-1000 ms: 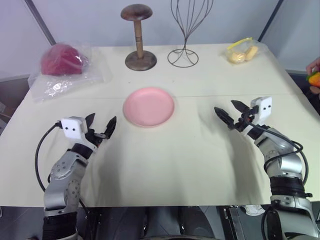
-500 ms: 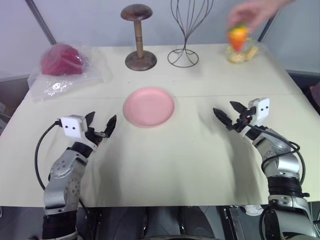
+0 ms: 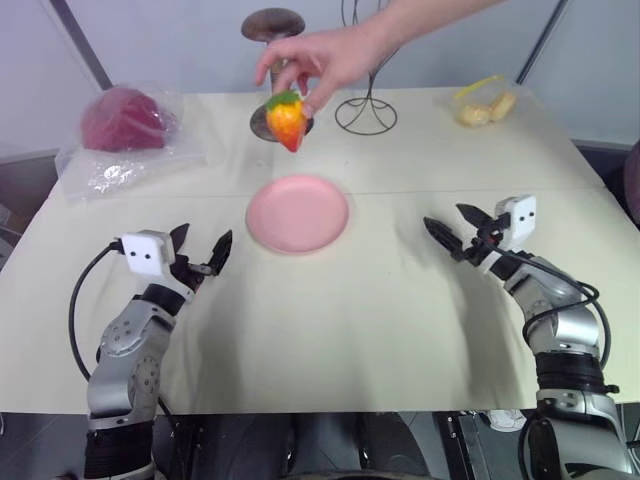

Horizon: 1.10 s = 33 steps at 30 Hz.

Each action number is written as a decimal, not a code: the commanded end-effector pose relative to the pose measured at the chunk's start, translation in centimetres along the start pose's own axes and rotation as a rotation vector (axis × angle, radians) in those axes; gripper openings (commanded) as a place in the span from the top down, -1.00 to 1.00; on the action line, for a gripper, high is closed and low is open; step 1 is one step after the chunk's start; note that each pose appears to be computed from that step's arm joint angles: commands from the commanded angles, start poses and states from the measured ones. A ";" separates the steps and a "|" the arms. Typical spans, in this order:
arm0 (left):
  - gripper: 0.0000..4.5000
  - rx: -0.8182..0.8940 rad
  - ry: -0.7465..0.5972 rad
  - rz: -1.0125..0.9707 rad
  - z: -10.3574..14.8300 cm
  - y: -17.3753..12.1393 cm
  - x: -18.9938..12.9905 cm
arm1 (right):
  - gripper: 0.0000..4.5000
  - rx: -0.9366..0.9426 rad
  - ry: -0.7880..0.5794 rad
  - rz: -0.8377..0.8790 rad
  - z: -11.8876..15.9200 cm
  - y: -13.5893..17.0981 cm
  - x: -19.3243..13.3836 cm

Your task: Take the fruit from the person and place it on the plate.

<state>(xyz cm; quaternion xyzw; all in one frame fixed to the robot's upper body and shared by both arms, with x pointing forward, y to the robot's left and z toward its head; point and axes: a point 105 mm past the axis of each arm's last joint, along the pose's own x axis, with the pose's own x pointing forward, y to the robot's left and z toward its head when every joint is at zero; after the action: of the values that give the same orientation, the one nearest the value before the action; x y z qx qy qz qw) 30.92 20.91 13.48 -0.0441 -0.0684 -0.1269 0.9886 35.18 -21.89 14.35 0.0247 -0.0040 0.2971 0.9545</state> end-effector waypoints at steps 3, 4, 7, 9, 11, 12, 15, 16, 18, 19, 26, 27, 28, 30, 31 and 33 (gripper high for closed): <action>-1.00 0.032 -0.026 -0.056 1.3 -0.5 0.2 | -0.98 -0.009 0.029 0.268 3.0 4.6 -0.5; -1.00 0.032 -0.027 -0.080 1.7 -0.8 0.3 | -0.98 -0.017 0.037 0.284 3.3 5.0 -0.5; -1.00 0.040 -0.042 -0.167 3.4 -1.7 0.8 | -0.98 -0.049 0.032 0.304 4.3 5.8 -0.2; -1.00 0.040 -0.061 -0.222 4.9 -2.5 1.3 | -0.98 -0.064 0.029 0.313 4.6 6.1 -0.1; -1.00 0.032 -0.094 -0.268 6.7 -3.4 2.0 | -0.98 -0.073 0.024 0.321 4.9 6.4 0.1; -1.00 0.029 -0.108 -0.284 7.4 -3.8 2.3 | -0.98 -0.076 0.021 0.325 5.0 6.6 0.1; -1.00 0.027 -0.154 -0.316 9.3 -5.2 3.4 | -0.98 -0.093 0.003 0.325 5.5 6.8 0.5; -1.00 0.031 -0.160 -0.322 9.7 -5.6 3.7 | -0.98 -0.098 -0.002 0.322 5.7 6.8 0.6; -1.00 0.038 -0.159 -0.318 10.0 -6.1 4.5 | -0.98 -0.105 -0.011 0.315 5.8 6.8 0.7; -1.00 0.046 -0.153 -0.309 9.9 -6.1 4.8 | -0.98 -0.107 -0.013 0.314 5.8 6.9 0.7; -1.00 0.034 -0.163 -0.305 9.7 -6.7 6.5 | -0.98 -0.065 -0.026 0.354 6.2 8.1 0.3; -1.00 0.030 -0.163 -0.312 9.7 -7.0 6.9 | -0.98 -0.068 -0.022 0.349 6.2 8.1 0.3; -1.00 0.042 -0.166 -0.318 9.7 -7.2 7.2 | -0.98 -0.073 -0.018 0.342 6.1 8.0 0.3; -1.00 0.037 -0.176 -0.313 9.8 -7.3 7.9 | -0.98 -0.078 -0.016 0.330 6.0 7.8 0.3; -1.00 0.036 -0.176 -0.321 9.7 -7.5 8.2 | -0.98 -0.079 -0.016 0.326 6.0 7.8 0.3; -1.00 0.030 -0.174 -0.337 9.6 -7.9 8.4 | -0.98 -0.078 -0.017 0.321 5.9 7.8 0.3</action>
<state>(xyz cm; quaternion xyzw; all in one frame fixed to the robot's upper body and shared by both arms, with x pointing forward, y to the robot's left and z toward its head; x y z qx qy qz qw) 35.94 12.61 23.65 -0.0354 -0.1392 -0.2776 0.9499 31.36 -15.53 19.40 -0.0009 -0.0016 0.4454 0.8953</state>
